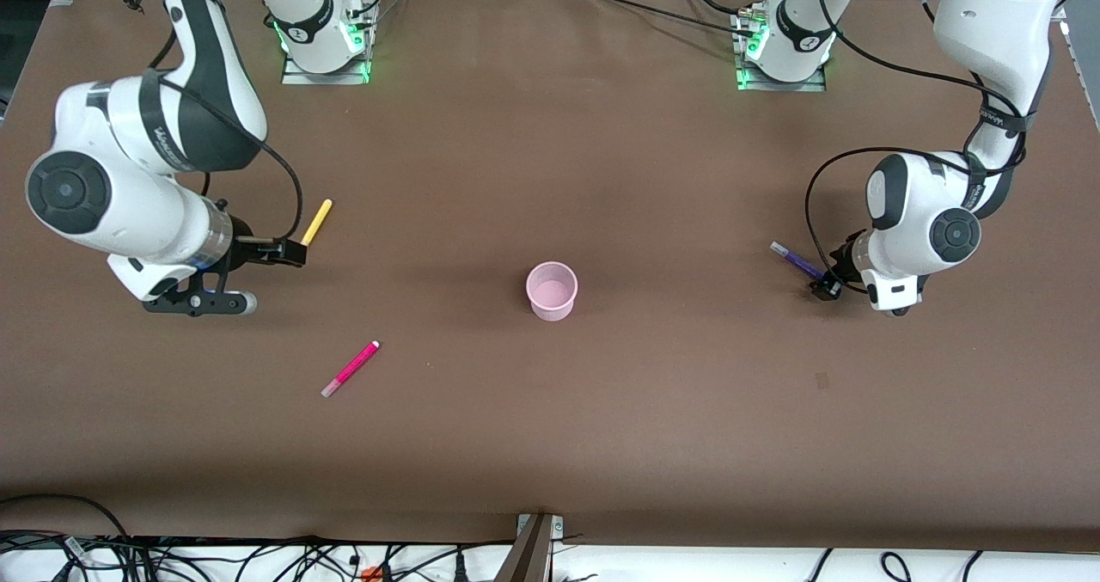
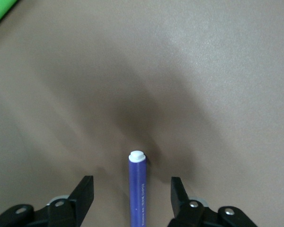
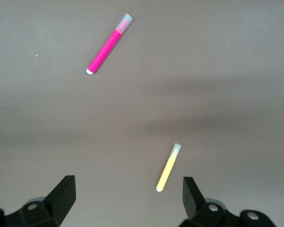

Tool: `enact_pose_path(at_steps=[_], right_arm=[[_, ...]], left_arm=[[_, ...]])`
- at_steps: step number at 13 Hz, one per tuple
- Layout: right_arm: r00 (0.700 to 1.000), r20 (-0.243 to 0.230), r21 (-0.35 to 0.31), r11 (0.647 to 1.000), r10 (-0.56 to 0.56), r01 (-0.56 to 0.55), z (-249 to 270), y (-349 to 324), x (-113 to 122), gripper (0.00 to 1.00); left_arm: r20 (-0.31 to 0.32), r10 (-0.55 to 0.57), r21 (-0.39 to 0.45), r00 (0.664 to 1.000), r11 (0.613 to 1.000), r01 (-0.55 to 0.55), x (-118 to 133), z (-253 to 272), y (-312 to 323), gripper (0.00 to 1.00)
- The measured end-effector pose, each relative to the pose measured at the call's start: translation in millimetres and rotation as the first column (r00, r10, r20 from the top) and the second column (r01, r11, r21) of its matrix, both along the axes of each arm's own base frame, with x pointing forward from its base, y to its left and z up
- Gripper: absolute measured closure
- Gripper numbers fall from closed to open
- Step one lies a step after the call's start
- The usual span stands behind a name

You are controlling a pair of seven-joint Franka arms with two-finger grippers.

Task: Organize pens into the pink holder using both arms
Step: 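Lower the right gripper onto the pink marker and close it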

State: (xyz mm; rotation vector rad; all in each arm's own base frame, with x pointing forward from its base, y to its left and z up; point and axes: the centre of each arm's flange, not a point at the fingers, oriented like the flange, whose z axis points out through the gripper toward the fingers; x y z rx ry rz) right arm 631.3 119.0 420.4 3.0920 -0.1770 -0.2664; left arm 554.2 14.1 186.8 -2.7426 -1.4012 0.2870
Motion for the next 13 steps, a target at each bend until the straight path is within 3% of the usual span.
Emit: enact_pose_path(at_steps=[2, 4, 7, 10, 12, 13], right_arm=[[0.989, -0.029, 0.025, 0.989, -0.147, 0.148, -21.0, 10.9, 1.8, 0.00], [0.955, -0.049, 0.057, 0.954, -0.293, 0.295, -60.2, 26.7, 10.0, 0.00], [0.892, -0.029, 0.042, 0.891, -0.450, 0.451, -134.0, 62.2, 19.4, 0.00], [0.854, 0.014, 0.037, 0.854, -0.520, 0.519, -183.0, 71.7, 26.4, 0.00], [0.843, 0.041, 0.043, 0.843, -0.537, 0.535, -200.6, 60.1, 34.4, 0.02], [0.839, 0.052, 0.047, 0.840, -0.542, 0.540, -206.8, 55.9, 38.3, 0.04]], left_arm=[[-0.004, -0.023, -0.005, 1.000, 1.000, 0.023, -2.7, -2.4, -0.1, 0.26], [0.001, -0.028, -0.005, 1.000, 1.000, 0.029, -5.0, -4.8, 0.2, 0.26], [0.018, -0.028, -0.003, 0.999, 1.000, 0.028, -11.2, -11.7, 0.5, 0.30], [0.016, -0.028, -0.003, 0.999, 1.000, 0.028, -15.3, -15.4, 0.2, 0.61], [0.019, -0.028, -0.003, 0.999, 1.000, 0.028, -15.1, -15.2, 0.2, 0.67], [0.019, -0.028, -0.003, 0.999, 1.000, 0.028, -15.1, -15.2, 0.3, 0.80]])
